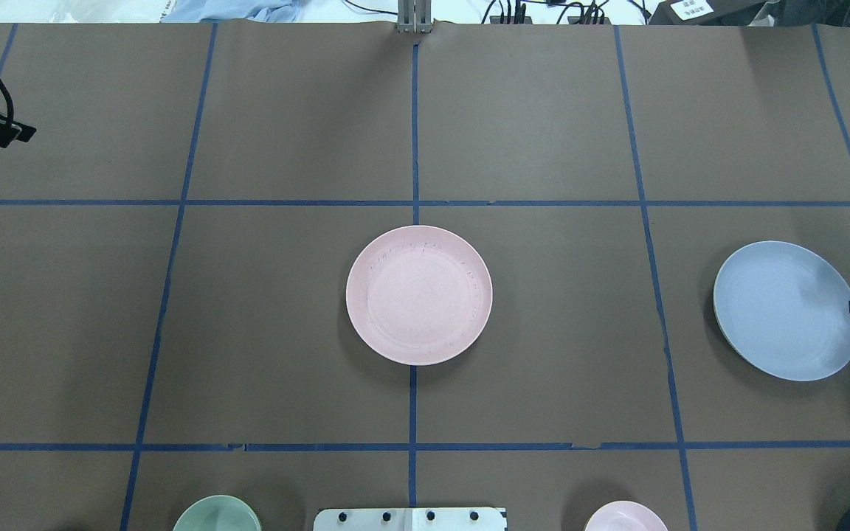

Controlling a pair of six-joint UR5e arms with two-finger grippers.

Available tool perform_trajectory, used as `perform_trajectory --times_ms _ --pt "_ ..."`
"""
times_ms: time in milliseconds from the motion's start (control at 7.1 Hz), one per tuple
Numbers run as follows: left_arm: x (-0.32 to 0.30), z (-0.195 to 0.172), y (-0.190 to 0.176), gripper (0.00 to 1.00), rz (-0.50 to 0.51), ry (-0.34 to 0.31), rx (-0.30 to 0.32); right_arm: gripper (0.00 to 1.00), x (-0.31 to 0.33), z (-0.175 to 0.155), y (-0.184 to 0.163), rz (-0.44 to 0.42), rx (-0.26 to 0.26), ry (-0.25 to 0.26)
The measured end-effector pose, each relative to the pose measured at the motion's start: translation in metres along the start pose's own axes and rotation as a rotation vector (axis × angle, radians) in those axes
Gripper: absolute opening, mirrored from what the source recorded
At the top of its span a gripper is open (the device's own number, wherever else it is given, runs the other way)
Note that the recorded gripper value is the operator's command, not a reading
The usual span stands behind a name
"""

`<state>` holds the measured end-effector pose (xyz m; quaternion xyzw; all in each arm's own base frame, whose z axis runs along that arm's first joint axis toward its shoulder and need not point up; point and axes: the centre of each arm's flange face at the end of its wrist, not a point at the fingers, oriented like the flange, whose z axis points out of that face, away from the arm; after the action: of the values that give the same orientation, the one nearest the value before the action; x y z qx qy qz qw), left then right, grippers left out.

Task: Stack three plates with pink and blue
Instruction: 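Reach the right gripper to the light blue plate's rim and grasp it, then lift the light blue plate with the right gripper and carry it over the stack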

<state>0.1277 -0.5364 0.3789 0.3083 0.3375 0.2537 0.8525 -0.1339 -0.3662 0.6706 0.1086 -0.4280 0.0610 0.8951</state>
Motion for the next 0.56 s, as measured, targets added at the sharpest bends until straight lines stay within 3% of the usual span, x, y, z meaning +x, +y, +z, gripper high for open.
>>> perform_trajectory --times_ms 282,564 --pt "0.0 0.0 0.0 1.0 -0.003 0.0 0.0 0.0 -0.049 -0.002 -0.035 -0.007 0.03 -0.071" --pt "0.0 0.0 0.0 1.0 -0.005 0.0 0.0 0.0 -0.123 -0.011 -0.085 0.063 0.065 -0.176"
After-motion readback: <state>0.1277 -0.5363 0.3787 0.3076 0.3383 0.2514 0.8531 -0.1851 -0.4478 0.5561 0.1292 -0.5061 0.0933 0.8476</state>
